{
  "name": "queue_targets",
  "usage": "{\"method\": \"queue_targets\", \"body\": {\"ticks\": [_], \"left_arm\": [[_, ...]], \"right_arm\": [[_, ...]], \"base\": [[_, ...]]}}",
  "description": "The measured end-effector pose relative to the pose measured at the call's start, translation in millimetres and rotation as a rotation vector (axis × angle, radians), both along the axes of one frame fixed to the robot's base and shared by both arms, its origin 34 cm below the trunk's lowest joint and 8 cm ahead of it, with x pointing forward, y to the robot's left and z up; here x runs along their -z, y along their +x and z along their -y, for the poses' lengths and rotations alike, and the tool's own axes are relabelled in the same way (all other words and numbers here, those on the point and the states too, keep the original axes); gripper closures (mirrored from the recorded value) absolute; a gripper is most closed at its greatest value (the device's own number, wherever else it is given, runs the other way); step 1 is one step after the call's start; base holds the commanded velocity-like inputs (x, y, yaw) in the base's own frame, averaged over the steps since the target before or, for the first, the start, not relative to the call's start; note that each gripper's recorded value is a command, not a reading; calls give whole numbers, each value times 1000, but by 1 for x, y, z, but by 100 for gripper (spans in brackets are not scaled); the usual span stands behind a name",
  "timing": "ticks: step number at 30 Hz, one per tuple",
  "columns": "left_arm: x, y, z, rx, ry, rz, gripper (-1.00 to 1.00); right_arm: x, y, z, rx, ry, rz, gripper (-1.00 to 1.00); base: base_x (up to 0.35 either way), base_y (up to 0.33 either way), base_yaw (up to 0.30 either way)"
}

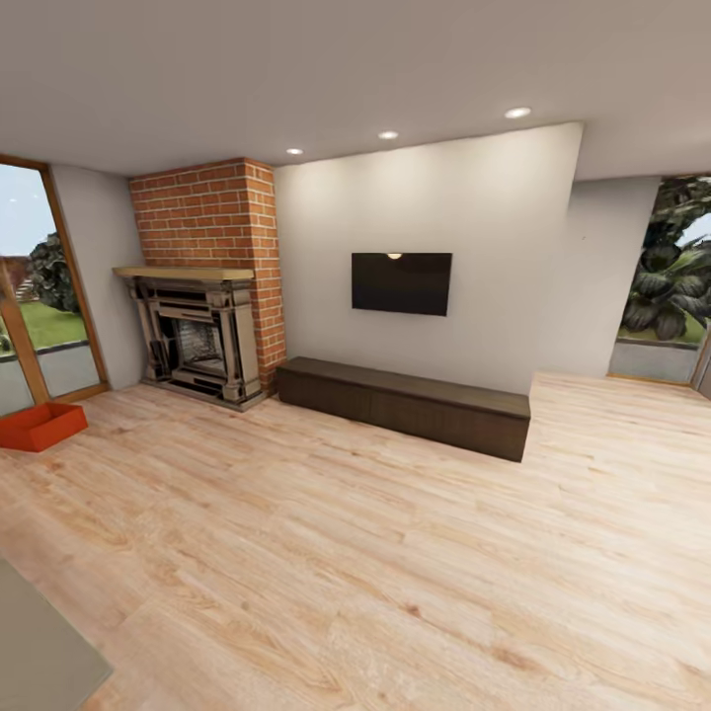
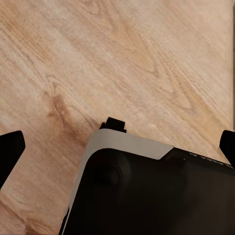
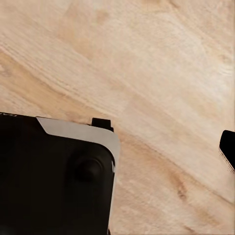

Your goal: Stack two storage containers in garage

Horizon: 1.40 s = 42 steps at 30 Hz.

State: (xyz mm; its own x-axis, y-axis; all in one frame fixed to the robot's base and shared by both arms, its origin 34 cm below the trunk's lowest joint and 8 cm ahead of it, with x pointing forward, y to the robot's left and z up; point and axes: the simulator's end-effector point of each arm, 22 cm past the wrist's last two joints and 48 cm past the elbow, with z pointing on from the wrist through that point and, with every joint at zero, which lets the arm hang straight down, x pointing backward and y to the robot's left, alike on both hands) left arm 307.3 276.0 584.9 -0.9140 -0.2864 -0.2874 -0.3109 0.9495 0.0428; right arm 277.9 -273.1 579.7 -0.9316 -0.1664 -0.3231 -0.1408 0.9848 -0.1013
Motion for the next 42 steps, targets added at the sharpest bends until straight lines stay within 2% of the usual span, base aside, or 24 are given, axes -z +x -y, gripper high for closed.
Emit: {"method": "queue_targets", "body": {"ticks": [10,16,23,30,39,42], "left_arm": [[0,1,0,0,2,6,-100],[0,1,0,0,2,6,-100],[0,1,0,0,2,6,-100],[0,1,0,0,1,4,-100],[0,1,0,0,1,5,-100],[0,1,0,0,2,5,-100]], "right_arm": [[0,1,0,5,2,3,-100],[0,1,-2,56,15,4,-100],[0,1,-3,68,20,5,-100],[0,1,-3,64,19,5,-100],[0,0,-4,22,14,-2,-100],[0,0,-5,-11,7,-4,-100]], "base": [[322,0,0],[322,0,0],[322,0,0],[322,0,0],[322,0,0],[322,0,0]]}}
